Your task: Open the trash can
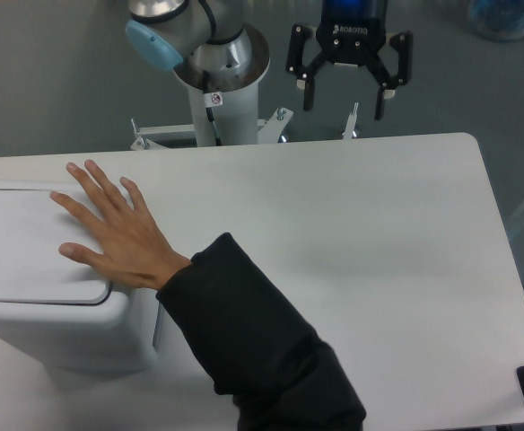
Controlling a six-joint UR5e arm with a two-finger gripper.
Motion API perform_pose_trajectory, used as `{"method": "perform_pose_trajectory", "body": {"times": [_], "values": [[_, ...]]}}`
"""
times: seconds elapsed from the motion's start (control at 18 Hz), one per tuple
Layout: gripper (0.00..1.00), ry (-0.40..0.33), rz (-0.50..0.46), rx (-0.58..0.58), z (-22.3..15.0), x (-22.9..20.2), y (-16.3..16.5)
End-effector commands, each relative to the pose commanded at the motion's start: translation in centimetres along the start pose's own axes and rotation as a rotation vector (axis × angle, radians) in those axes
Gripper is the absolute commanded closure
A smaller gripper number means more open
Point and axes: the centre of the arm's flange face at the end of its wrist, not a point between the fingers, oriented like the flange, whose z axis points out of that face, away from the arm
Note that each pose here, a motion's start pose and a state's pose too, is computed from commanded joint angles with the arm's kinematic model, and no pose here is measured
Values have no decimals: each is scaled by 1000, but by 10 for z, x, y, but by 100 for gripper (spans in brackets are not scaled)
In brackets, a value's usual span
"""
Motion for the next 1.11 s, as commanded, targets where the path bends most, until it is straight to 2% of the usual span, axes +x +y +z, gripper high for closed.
{"method": "perform_pose_trajectory", "body": {"times": [0.22,0.44,1.11], "values": [[0,-32,-37,-11,-10,-7,19],[0,-55,-12,-23,-17,-15,41],[0,-72,-41,-25,-23,-21,52]]}}
